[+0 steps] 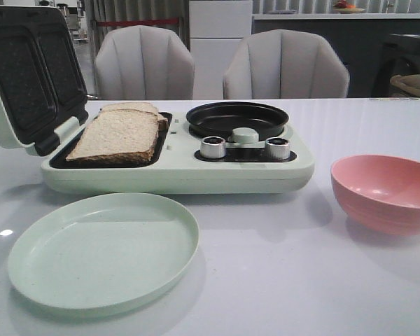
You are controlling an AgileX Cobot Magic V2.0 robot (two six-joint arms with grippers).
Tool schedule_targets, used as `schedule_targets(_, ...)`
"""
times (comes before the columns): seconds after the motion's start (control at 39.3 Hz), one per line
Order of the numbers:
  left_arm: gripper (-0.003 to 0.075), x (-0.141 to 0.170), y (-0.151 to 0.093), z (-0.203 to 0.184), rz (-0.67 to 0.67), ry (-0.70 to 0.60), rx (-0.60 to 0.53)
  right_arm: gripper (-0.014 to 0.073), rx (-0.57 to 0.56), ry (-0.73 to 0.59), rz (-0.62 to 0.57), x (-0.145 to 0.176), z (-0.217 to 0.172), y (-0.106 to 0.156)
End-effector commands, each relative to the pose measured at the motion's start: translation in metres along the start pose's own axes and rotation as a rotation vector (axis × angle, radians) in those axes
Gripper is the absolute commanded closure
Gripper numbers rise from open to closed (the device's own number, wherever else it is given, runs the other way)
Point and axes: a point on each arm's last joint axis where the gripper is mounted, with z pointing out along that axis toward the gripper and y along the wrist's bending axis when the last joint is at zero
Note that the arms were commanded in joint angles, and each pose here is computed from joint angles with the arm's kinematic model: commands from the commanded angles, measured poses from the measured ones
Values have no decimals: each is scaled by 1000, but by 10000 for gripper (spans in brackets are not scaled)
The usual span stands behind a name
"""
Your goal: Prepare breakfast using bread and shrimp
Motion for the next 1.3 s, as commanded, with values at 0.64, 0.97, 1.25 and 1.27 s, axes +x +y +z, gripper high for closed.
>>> schedule_targets(0.64, 169, -56, 2, 8, -67, -145, 23, 55, -4, -99, -1, -12, 0, 1)
schedule_targets(0.97, 169, -115, 3, 90, -100, 61, 46, 55, -4, -99, -1, -12, 0, 1)
schedule_targets(1.25, 179, -142, 31, 161, -217, 152, -82, 55, -4, -99, -1, -12, 0, 1)
schedule_targets(1.27, 190, -142, 35, 166, -236, 154, -96, 55, -4, -99, -1, -12, 0, 1)
